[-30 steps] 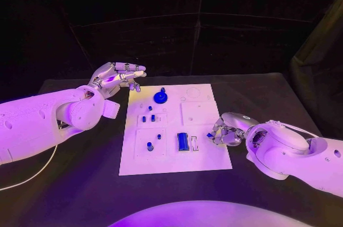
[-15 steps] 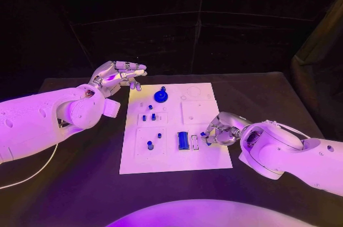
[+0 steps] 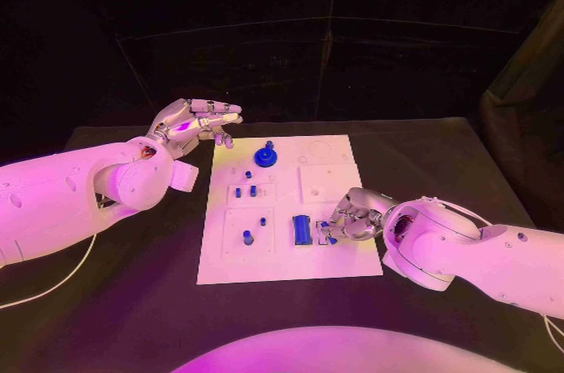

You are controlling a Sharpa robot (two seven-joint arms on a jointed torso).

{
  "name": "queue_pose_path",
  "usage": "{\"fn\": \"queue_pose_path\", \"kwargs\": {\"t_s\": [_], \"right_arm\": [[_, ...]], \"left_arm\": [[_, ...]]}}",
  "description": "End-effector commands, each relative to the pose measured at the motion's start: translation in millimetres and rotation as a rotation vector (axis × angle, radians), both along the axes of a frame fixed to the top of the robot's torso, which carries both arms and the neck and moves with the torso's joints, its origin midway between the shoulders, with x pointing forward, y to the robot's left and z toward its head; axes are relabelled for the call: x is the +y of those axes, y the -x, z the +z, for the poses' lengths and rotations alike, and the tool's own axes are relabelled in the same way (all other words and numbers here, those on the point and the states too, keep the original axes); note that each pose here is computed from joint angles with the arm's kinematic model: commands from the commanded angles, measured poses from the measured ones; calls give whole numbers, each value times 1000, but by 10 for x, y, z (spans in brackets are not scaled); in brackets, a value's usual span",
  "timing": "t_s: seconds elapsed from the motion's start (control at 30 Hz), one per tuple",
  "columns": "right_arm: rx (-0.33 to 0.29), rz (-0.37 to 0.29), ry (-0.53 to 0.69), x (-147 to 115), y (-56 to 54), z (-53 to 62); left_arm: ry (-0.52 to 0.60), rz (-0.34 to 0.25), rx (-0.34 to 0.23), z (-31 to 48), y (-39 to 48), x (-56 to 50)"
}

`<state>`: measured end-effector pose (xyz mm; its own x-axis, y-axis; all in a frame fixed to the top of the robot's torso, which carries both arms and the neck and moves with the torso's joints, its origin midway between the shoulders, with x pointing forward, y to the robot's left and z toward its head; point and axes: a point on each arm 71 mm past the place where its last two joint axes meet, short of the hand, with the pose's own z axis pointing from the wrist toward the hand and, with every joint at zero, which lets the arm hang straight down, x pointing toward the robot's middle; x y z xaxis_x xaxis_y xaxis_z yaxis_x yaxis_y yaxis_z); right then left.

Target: Assemble the parts on the task board

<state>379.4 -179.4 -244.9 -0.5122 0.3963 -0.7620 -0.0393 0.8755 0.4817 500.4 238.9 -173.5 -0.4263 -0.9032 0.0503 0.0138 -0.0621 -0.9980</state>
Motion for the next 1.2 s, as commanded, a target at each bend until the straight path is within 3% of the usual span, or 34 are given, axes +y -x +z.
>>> {"fn": "queue_pose_path", "kwargs": {"t_s": [0.03, 1.2], "right_arm": [[20, 0, 8, 18, -5, -14], [-27, 56, 60, 143, -48, -21]], "left_arm": [[9, -10, -2, 13, 3, -13], [7, -11, 2, 10, 4, -9]]}}
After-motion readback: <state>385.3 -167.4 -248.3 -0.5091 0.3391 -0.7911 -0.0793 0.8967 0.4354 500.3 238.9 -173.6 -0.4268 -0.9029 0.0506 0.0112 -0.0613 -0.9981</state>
